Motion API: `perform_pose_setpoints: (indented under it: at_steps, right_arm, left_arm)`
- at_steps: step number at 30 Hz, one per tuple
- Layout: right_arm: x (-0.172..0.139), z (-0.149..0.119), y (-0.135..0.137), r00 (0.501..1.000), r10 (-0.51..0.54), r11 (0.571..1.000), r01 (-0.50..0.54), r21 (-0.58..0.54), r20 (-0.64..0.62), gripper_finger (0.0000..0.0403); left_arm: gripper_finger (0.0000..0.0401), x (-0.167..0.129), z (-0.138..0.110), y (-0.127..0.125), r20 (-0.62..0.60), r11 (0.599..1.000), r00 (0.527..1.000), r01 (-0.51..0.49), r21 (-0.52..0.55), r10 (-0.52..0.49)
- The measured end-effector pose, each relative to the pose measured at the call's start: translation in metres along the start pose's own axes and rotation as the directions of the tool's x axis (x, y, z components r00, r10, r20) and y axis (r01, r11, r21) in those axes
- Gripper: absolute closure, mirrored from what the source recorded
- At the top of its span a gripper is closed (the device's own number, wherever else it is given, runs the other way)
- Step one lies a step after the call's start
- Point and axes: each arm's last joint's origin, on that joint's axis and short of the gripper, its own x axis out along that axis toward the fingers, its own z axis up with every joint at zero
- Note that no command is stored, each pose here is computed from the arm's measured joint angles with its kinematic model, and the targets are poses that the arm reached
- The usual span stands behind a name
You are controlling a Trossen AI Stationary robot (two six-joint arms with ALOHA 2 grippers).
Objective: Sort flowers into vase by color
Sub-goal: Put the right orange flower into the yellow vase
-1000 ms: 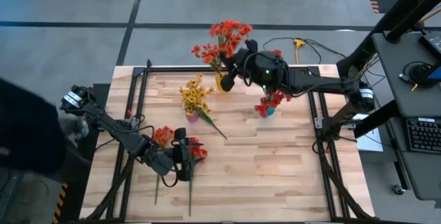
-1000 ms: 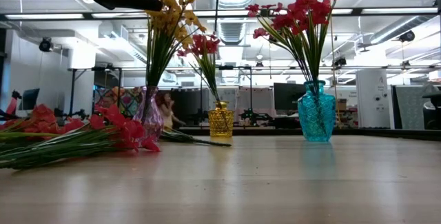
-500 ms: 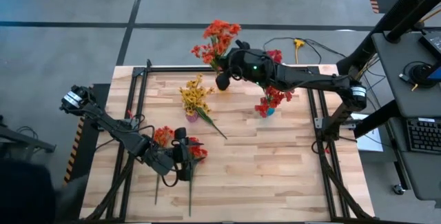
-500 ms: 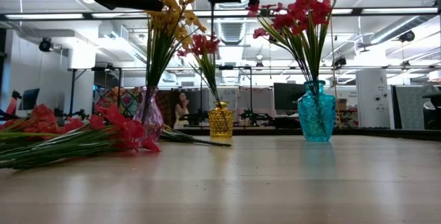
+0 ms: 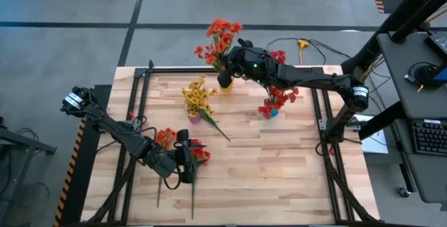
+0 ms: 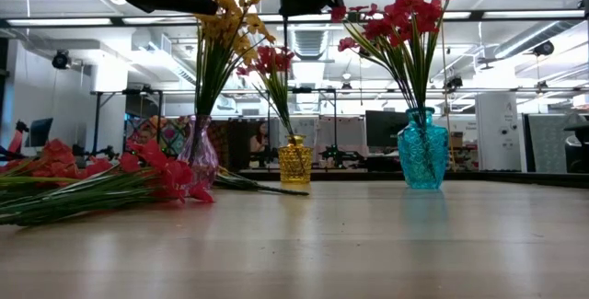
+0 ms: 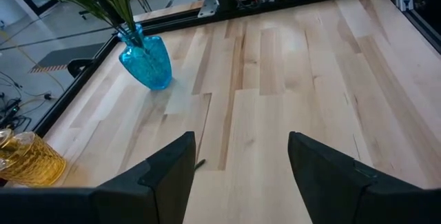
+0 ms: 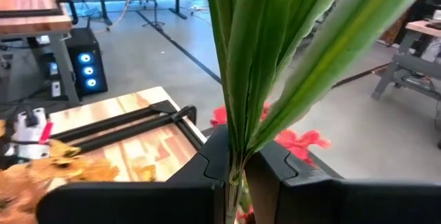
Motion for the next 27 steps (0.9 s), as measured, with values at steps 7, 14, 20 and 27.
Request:
perform_pose_setpoints:
  at_steps: [7, 14, 20, 27]
  right_arm:
    - [0.002, 0.0, -0.007, 1.0, -0.017, 1.0, 0.017, 0.015, -0.003, 0.0378]
    - [0.002, -0.003, -0.006, 1.0, -0.016, 1.0, 0.016, 0.008, -0.013, 0.0378]
    - [0.011, -0.009, -0.005, 1.0, -0.021, 1.0, 0.021, 0.003, -0.007, 0.0378]
    - [0.03, -0.029, -0.002, 0.998, -0.027, 0.999, 0.025, -0.025, -0.06, 0.0378]
  left_arm:
    - [0.0187, 0.001, 0.0, 0.001, 0.0, 1.0, 1.0, -0.003, -0.001, 0.003]
    - [0.0187, 0.001, 0.0, 0.001, -0.001, 1.0, 1.0, -0.006, -0.003, 0.006]
    - [0.0187, 0.001, 0.0, 0.002, 0.0, 1.0, 1.0, -0.007, -0.004, 0.007]
    - [0.0187, 0.002, 0.0, 0.002, -0.001, 1.0, 1.0, -0.011, -0.005, 0.011]
